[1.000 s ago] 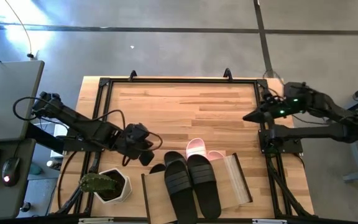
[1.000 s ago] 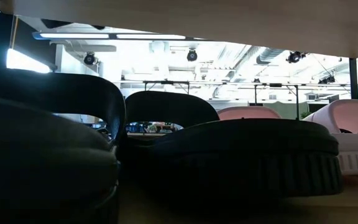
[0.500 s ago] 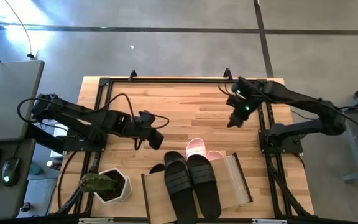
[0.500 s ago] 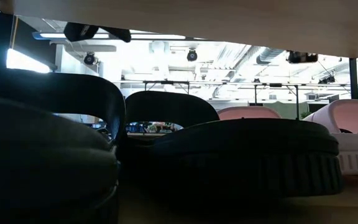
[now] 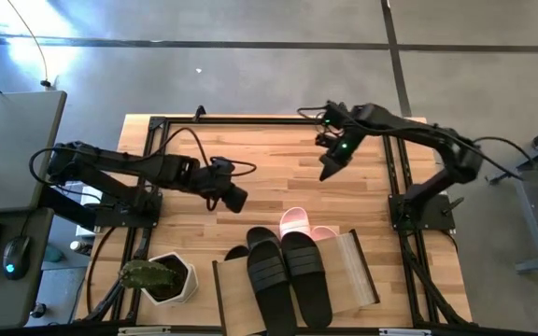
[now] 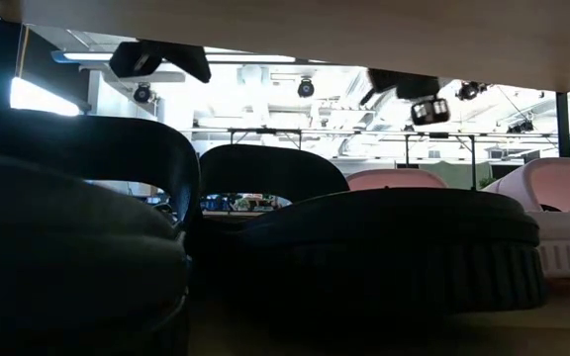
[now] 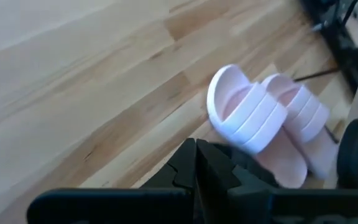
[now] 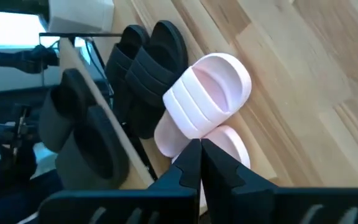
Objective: Pick and place slides into the shelf
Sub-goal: Adjust the slippers under the shelf
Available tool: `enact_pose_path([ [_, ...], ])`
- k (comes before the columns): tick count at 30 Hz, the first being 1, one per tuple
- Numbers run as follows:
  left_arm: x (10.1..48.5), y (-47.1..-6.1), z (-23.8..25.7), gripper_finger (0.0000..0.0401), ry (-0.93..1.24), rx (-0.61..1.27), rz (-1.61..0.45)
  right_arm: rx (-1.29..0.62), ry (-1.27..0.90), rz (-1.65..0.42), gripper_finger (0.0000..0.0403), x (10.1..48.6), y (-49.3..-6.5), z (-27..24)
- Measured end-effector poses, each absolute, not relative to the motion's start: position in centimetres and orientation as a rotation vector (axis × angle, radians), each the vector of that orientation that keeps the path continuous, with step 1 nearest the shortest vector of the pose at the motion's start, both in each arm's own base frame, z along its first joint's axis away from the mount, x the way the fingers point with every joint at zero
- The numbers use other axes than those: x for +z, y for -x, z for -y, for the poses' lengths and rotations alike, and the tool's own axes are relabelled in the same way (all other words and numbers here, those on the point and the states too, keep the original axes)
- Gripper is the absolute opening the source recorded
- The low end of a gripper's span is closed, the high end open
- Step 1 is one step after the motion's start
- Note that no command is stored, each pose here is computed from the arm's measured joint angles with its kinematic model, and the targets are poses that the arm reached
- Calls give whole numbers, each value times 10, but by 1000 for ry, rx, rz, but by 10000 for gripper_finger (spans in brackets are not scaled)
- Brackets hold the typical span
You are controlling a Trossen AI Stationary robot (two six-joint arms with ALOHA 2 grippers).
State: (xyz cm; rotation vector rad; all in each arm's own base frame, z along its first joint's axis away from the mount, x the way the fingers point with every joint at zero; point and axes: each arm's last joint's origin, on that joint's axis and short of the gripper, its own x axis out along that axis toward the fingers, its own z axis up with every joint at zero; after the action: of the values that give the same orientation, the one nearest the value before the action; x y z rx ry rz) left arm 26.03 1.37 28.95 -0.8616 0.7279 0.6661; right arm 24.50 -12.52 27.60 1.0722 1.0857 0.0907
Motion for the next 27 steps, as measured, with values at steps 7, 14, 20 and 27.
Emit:
enact_pose_path([
  [7,274,-251,-16,1,817,683,-841,111,-1053,-1221,0,240,-285,121],
  [14,236,-243,-20,1,795,631,-931,-155,-858,-1364,0,199,-314,111],
  [20,212,-245,-32,1,786,591,-827,-276,-771,-1306,0,187,-333,104],
  [27,204,-242,-39,1,667,629,-804,-263,-726,-1270,0,171,-353,85],
])
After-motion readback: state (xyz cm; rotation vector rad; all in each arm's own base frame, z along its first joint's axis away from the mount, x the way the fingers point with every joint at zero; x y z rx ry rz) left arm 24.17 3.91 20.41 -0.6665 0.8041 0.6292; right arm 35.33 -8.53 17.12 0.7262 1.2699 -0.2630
